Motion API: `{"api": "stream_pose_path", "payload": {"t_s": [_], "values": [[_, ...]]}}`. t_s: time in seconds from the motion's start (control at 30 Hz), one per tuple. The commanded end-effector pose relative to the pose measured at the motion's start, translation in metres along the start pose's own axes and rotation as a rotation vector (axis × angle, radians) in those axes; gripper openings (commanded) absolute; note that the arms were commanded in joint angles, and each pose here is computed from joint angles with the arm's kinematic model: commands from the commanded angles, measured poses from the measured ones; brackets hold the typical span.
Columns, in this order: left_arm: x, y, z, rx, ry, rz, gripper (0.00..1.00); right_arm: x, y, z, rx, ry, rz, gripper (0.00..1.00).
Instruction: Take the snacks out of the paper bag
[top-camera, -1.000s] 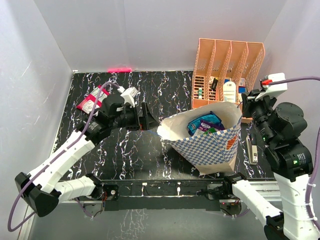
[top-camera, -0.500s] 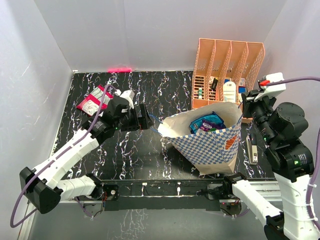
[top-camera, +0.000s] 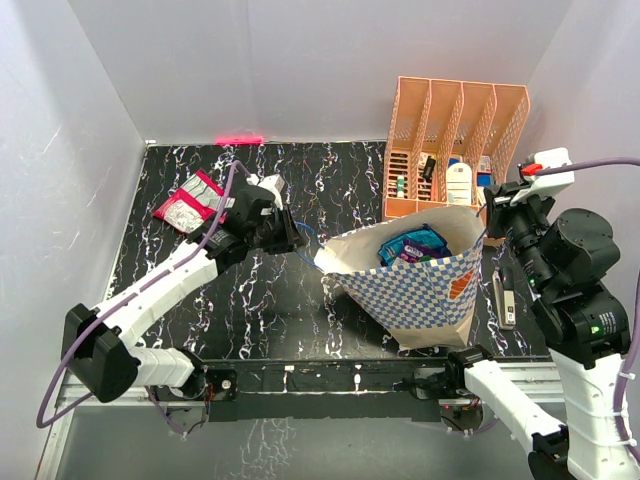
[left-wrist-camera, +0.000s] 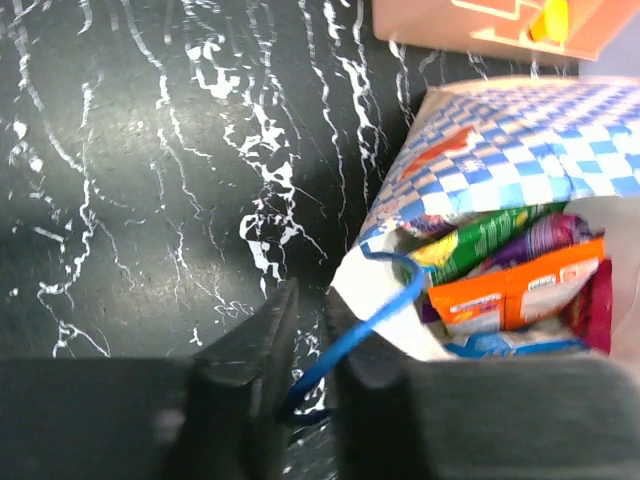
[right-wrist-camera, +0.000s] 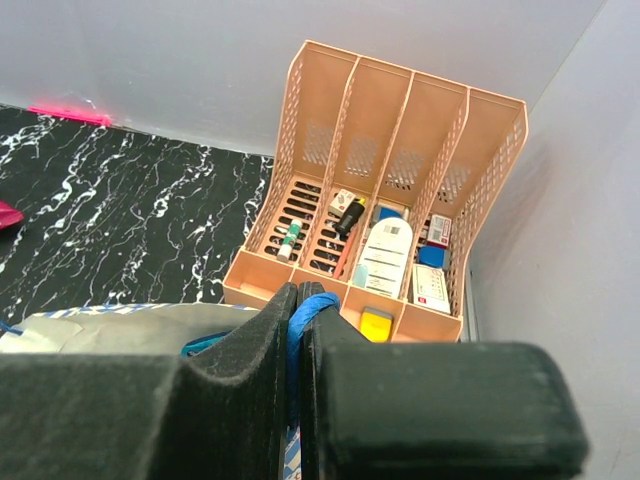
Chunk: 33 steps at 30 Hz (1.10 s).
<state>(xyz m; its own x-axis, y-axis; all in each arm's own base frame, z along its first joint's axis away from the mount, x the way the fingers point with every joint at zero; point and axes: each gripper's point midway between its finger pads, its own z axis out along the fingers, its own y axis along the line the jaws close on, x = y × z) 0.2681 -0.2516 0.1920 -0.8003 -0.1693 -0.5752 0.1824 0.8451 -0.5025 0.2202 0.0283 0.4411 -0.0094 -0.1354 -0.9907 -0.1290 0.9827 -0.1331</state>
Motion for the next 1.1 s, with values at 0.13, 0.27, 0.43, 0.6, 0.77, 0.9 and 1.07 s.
{"api": "stream_pose_path", "payload": {"t_s": [0.13, 0.27, 0.43, 0.6, 0.77, 0.9, 1.07], "values": [[0.0, -0.066, -0.025, 0.352, 0.035, -0.036, 0.0, -0.079, -0.051, 0.0, 0.272, -0.227, 0.049, 0.07], [0.016, -0.103, -0.048, 0.529, 0.091, -0.067, 0.0, -0.083, -0.057, 0.012, 0.325, -0.208, 0.029, 0.07], [0.024, -0.116, -0.068, 0.549, 0.075, -0.036, 0.0, -0.096, -0.037, 0.025, 0.208, -0.243, -0.008, 0.07], [0.04, -0.104, -0.073, 0.534, 0.101, -0.049, 0.0, -0.091, 0.029, 0.027, -0.158, -0.248, 0.002, 0.07], [0.065, -0.091, -0.072, 0.52, 0.169, -0.065, 0.0, -0.077, 0.104, 0.011, -0.561, -0.252, 0.239, 0.07], [0.073, -0.092, -0.081, 0.558, 0.184, -0.069, 0.0, -0.056, 0.147, 0.003, -0.809, -0.208, 0.459, 0.07], [0.066, -0.106, -0.103, 0.649, 0.142, -0.029, 0.0, -0.044, 0.165, 0.006, -0.905, -0.124, 0.597, 0.07]]}}
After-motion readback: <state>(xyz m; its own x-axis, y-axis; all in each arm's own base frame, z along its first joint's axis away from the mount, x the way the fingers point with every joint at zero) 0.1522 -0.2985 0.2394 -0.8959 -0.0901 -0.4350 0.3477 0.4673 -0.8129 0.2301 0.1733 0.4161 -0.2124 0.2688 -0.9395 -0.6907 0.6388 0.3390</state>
